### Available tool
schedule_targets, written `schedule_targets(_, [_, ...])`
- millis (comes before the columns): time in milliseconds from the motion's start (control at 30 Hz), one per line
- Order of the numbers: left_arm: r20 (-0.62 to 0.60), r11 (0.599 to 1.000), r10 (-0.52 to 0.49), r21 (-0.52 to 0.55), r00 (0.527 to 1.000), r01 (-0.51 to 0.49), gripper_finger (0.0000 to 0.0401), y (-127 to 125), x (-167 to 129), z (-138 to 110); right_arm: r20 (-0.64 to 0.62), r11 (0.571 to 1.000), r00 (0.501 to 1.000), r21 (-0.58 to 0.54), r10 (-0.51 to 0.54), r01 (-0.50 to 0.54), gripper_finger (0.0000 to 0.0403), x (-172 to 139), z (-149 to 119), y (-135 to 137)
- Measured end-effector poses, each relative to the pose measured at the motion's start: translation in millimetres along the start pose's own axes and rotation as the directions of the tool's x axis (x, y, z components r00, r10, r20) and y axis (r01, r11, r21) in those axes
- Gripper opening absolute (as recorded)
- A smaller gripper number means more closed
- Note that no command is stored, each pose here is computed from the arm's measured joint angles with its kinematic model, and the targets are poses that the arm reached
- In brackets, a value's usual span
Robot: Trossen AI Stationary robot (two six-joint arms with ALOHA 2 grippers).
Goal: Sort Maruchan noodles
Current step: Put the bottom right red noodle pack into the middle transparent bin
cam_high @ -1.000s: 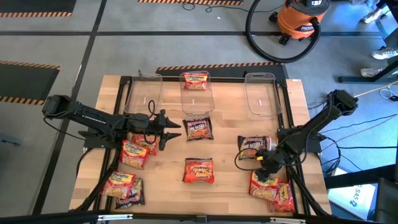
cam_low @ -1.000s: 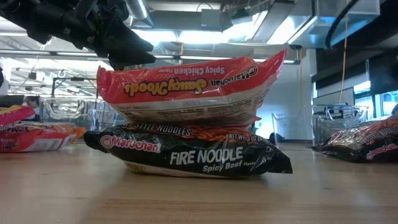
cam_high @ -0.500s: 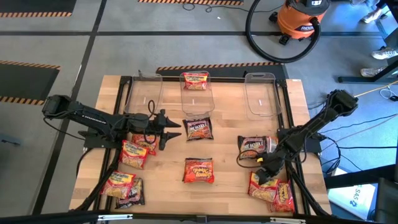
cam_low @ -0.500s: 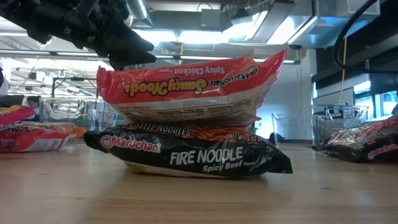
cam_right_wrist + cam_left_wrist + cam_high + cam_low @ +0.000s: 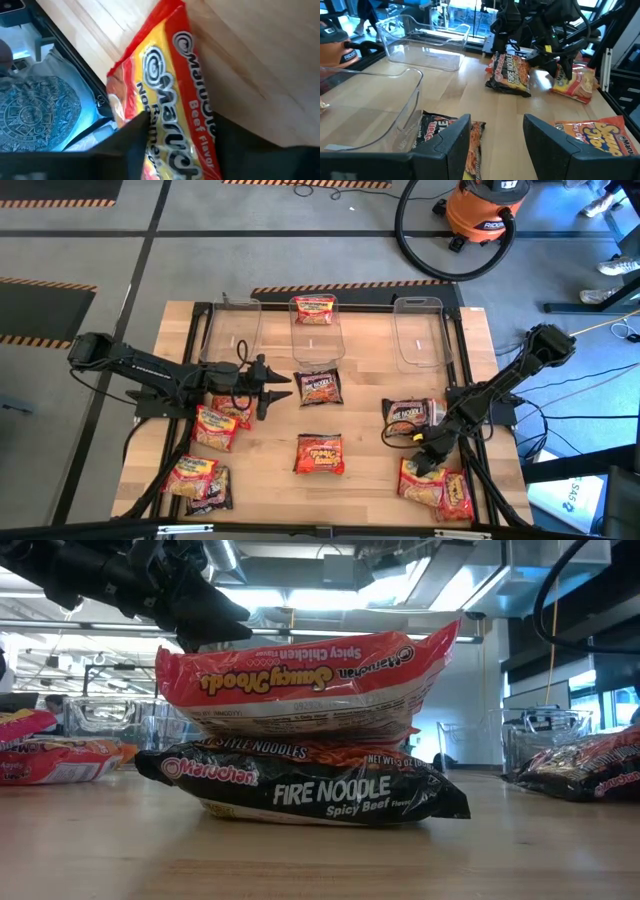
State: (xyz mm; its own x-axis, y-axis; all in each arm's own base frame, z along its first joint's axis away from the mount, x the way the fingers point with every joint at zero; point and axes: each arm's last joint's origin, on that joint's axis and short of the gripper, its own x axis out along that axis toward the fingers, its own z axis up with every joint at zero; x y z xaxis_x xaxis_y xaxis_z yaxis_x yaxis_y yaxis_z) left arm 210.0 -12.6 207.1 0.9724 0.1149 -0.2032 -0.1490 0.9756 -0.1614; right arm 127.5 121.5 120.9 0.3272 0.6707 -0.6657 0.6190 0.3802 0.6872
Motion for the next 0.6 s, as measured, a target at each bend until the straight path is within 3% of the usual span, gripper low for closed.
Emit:
schedule_targets(300, [0.0,1.0,0.0,0.0,1.0,0.0,0.0176,0.0,0.0,0.0,0.008,0.996,0.999,-0.076,0.052,-0.052,0.0044,-0.2,-0.3,5.4])
schedule_targets(600, [0.0,1.0,0.0,0.0,1.0,0.0,0.0176,0.0,0.0,0.0,0.067,0.973,0.989,-0.196,0.134,-0.119,0.0026,-3.8,-2.8,33.3])
